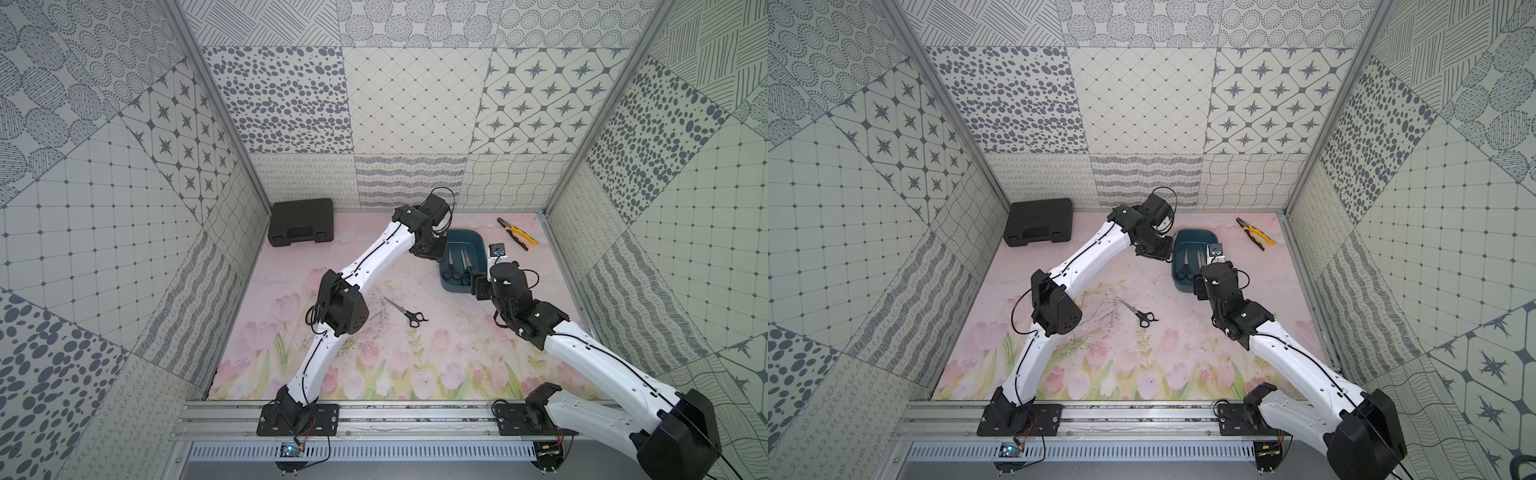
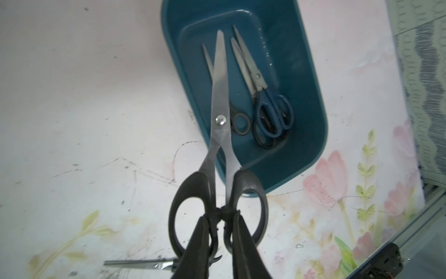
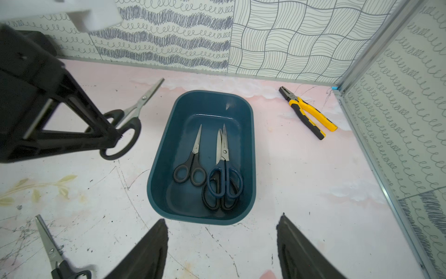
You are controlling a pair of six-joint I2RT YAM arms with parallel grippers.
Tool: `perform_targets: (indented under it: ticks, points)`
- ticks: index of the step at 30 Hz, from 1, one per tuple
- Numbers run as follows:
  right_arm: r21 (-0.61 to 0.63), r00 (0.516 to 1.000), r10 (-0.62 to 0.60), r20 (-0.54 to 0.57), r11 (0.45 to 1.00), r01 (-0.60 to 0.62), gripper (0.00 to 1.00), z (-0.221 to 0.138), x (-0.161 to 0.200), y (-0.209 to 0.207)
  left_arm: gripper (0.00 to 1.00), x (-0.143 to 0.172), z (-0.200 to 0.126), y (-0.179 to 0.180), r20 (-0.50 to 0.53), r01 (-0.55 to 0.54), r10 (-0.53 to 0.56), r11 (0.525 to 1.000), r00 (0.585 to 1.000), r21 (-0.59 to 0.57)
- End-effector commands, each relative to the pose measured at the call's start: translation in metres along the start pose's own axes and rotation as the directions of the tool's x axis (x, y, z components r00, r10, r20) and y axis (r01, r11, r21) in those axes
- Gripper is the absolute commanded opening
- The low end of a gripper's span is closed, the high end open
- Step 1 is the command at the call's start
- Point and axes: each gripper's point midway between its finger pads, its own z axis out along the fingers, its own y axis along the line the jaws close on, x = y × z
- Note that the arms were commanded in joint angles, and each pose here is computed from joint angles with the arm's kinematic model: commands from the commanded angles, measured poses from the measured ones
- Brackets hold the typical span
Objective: Put the scissors into the storage box
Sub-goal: Place the scissors in the storage box.
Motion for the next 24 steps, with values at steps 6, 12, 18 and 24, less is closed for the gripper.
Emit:
perform_targets:
  ticks: [6,12,18,24]
  points:
    - [0.017,0.999,0.047,0.021,0.999,-0.047,0.73,-0.003,0.0,-0.007,0.0,-0.027,0.079,-0.065,0.081,0.133,-0.158,0.958,0.984,0.255]
    - [-0.026,1.0,0.013,0.015,1.0,-0.013,0.74,-0.004,-0.002,0.0,0.08,-0.021,0.102,-0.055,0.065,0.168,-0.187,0.96,0.98,0.224]
    - [-0.162,0.995,0.032,-0.095,0.986,-0.047,0.76,-0.002,0.006,0.013,0.53,-0.032,0.079,-0.062,0.108,0.152,-0.184,0.956,0.977,0.251]
    - [-0.279,0.989,0.091,-0.12,0.953,-0.122,0.76,-0.017,-0.009,0.019,0.57,-0.06,-0.006,-0.049,0.263,0.133,-0.181,0.973,0.948,0.188]
